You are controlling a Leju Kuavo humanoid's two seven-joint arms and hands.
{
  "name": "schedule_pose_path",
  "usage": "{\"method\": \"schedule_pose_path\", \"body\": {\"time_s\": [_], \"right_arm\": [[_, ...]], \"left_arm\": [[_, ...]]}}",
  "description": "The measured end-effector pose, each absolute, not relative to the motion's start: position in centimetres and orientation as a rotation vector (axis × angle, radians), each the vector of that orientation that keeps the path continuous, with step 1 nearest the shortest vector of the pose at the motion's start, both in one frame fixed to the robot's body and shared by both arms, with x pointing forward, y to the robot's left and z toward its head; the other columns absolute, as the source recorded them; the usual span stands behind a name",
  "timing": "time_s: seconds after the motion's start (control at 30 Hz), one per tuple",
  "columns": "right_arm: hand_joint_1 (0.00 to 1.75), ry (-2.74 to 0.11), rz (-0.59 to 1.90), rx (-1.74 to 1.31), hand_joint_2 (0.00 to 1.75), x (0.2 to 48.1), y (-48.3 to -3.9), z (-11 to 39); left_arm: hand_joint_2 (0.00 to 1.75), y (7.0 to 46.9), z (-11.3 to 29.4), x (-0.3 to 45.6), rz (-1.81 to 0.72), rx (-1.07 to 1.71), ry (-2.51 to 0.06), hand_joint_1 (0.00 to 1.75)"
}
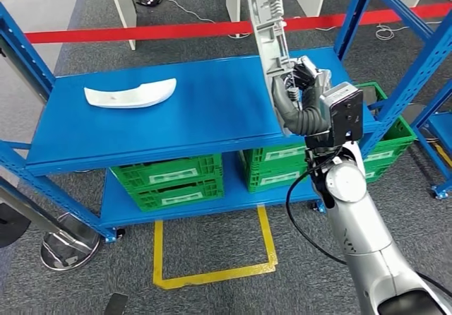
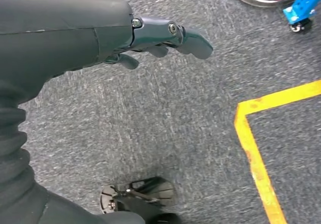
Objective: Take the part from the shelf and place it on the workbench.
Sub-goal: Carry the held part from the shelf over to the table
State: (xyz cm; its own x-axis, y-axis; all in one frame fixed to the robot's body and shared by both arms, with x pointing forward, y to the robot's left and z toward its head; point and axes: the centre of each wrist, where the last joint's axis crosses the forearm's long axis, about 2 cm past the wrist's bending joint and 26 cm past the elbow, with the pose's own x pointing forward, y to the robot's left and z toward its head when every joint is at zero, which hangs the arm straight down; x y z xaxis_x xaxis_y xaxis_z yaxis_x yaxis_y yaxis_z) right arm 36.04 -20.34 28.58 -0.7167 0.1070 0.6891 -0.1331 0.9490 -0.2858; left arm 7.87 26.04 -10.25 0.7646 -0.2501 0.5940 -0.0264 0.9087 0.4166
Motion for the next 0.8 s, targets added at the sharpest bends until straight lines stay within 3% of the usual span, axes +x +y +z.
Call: {"method": "schedule_pose_path", "body": {"time_s": [0.8], "right_arm": [[1.75,-2.316,0.406,0.013,1.75,36.19,-20.47,28.22]], "left_arm": [[1.75,26.25,-10.31,7.58,-0.124,0.426,-0.693,0.0]]}}
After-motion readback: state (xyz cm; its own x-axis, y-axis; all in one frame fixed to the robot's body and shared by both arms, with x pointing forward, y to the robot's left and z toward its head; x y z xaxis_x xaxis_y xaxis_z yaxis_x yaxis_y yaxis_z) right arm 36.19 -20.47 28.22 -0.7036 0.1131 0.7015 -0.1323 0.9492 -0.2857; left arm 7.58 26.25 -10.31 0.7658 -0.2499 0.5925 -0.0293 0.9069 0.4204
